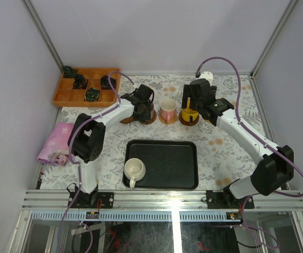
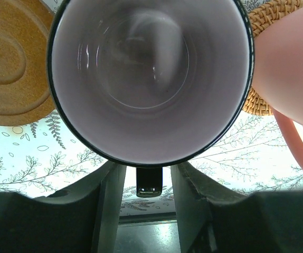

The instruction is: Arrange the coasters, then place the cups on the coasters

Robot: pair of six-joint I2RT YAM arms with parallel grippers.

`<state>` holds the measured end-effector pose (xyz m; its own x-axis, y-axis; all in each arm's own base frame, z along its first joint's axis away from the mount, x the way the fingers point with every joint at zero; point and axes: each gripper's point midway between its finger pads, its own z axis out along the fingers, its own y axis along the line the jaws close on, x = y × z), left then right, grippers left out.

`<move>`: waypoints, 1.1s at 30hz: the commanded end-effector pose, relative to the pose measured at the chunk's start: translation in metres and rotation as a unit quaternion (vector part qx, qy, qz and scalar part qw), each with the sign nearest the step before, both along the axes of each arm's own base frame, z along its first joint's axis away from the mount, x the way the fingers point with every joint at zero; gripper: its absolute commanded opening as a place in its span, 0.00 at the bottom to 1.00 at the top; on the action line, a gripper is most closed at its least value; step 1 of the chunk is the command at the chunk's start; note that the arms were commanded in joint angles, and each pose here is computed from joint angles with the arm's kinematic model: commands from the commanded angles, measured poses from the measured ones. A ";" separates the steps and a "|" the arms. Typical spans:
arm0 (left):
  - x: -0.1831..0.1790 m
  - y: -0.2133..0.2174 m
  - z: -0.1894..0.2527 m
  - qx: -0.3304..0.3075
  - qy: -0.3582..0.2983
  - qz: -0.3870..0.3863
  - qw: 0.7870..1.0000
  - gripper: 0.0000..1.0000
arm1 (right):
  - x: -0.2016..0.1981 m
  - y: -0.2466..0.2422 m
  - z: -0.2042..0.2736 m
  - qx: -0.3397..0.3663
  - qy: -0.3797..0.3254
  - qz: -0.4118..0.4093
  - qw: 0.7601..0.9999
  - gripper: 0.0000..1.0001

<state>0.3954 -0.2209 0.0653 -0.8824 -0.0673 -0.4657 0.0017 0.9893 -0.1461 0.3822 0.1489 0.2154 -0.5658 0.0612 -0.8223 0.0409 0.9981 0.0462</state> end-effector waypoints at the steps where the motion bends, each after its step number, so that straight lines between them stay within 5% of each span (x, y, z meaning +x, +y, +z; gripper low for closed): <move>1: 0.014 -0.001 0.016 -0.006 -0.025 0.010 1.000 0.40 | 0.009 0.003 0.009 0.016 -0.016 -0.003 1.000 0.89; 33: 0.027 -0.016 0.007 -0.025 -0.036 -0.013 0.999 0.39 | 0.011 0.007 0.001 0.017 -0.005 0.001 1.000 0.89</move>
